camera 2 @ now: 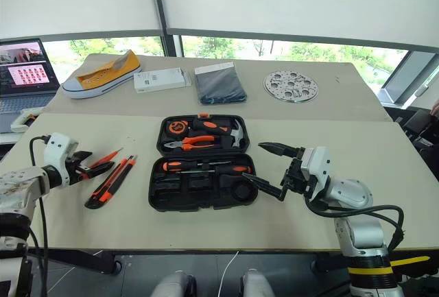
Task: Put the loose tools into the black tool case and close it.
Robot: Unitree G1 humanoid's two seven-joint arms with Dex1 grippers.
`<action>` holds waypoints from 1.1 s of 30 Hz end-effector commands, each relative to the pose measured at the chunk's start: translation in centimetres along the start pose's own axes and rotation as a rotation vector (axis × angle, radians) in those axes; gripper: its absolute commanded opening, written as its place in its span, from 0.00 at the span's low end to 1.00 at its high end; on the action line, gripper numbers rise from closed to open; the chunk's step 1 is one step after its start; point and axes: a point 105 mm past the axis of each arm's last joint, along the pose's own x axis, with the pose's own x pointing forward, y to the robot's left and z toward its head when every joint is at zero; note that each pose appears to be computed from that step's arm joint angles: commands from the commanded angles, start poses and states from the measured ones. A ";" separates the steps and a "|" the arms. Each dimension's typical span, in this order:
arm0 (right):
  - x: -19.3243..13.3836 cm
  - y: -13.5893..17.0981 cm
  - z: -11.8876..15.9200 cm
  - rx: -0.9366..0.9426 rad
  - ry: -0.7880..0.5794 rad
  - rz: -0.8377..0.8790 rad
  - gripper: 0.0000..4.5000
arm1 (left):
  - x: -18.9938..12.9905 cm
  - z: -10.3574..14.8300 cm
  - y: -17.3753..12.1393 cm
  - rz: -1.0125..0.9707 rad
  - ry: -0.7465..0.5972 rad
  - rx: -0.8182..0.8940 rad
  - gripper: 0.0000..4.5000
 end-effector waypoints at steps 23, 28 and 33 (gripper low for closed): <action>-2.4 -1.4 2.0 -0.063 0.079 0.047 1.00 | -4.3 8.5 -11.6 -0.749 -0.331 0.286 0.11; -2.6 -1.6 1.6 -0.074 0.129 0.085 1.00 | -3.1 9.0 -15.4 -0.904 -0.295 0.285 0.11; -2.9 -1.6 1.4 -0.082 0.162 0.104 1.00 | 0.1 8.3 -18.2 -0.911 -0.185 0.422 0.11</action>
